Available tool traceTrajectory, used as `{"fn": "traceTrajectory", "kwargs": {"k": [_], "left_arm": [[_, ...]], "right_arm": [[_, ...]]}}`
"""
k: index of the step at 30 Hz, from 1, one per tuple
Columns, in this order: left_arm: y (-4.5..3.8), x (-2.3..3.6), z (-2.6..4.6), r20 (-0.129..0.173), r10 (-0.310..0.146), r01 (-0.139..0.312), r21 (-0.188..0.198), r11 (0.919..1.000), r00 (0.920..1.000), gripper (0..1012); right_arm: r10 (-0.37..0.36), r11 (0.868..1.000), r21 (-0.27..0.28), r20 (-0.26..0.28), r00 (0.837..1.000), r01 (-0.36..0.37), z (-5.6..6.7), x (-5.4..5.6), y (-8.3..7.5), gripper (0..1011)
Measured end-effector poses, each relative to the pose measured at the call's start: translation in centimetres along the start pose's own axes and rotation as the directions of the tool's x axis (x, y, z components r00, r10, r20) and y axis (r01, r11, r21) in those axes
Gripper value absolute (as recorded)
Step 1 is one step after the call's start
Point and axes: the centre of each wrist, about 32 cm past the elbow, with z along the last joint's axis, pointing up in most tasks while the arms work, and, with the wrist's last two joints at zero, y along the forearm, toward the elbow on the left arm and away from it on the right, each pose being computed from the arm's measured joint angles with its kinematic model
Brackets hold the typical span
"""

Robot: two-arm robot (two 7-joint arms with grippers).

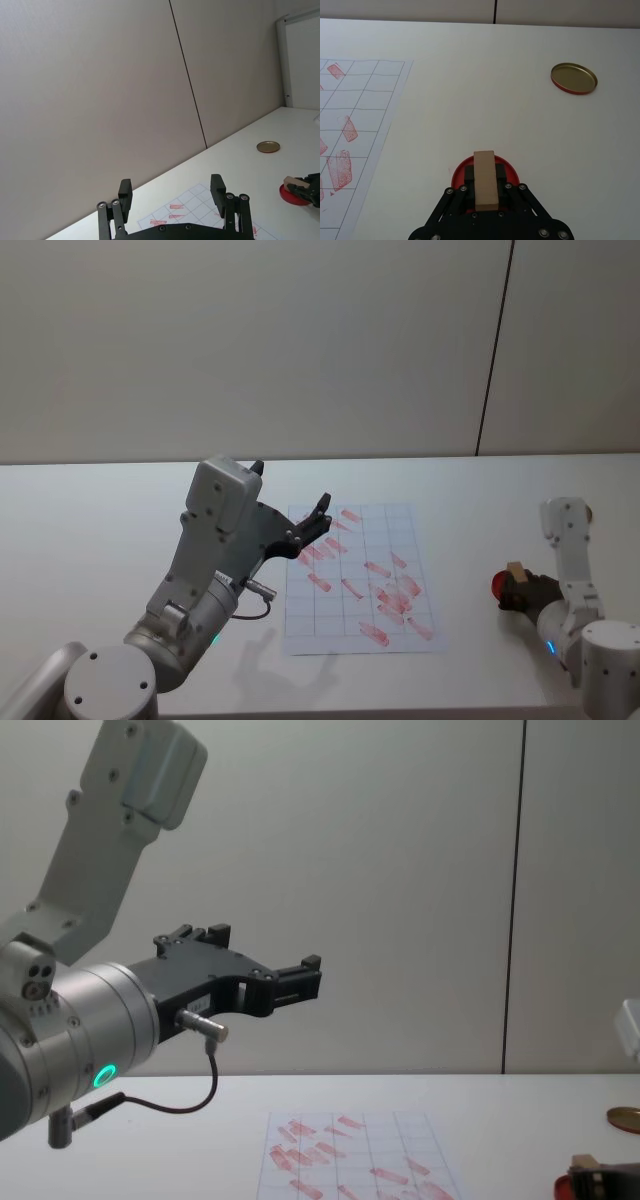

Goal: Use the one hand to pick up the stamp and affix it onto the A4 paper.

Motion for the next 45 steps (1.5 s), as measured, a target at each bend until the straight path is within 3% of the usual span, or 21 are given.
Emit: {"fn": "traceTrajectory", "kwargs": {"k": [17,29,38,45], "left_arm": [[0.00,0.00,0.00,0.000,0.000,0.000,0.000,1.0000,1.0000,993],[0.00,0.00,0.00,0.000,0.000,0.000,0.000,1.0000,1.0000,993],[0.00,0.00,0.00,0.000,0.000,0.000,0.000,1.0000,1.0000,993],[0.00,0.00,0.00,0.000,0.000,0.000,0.000,1.0000,1.0000,993]], "right_arm": [[-0.014,1.000,-0.027,-0.032,0.999,0.013,-0.2,-0.2,0.1,220],[0.004,1.000,-0.001,-0.052,0.999,-0.004,0.1,-0.6,0.2,220],[0.022,0.996,0.089,-0.033,0.999,-0.019,1.9,-1.3,-0.6,221],[0.037,0.987,0.156,0.011,0.999,-0.038,3.7,-1.9,-1.6,221]]}}
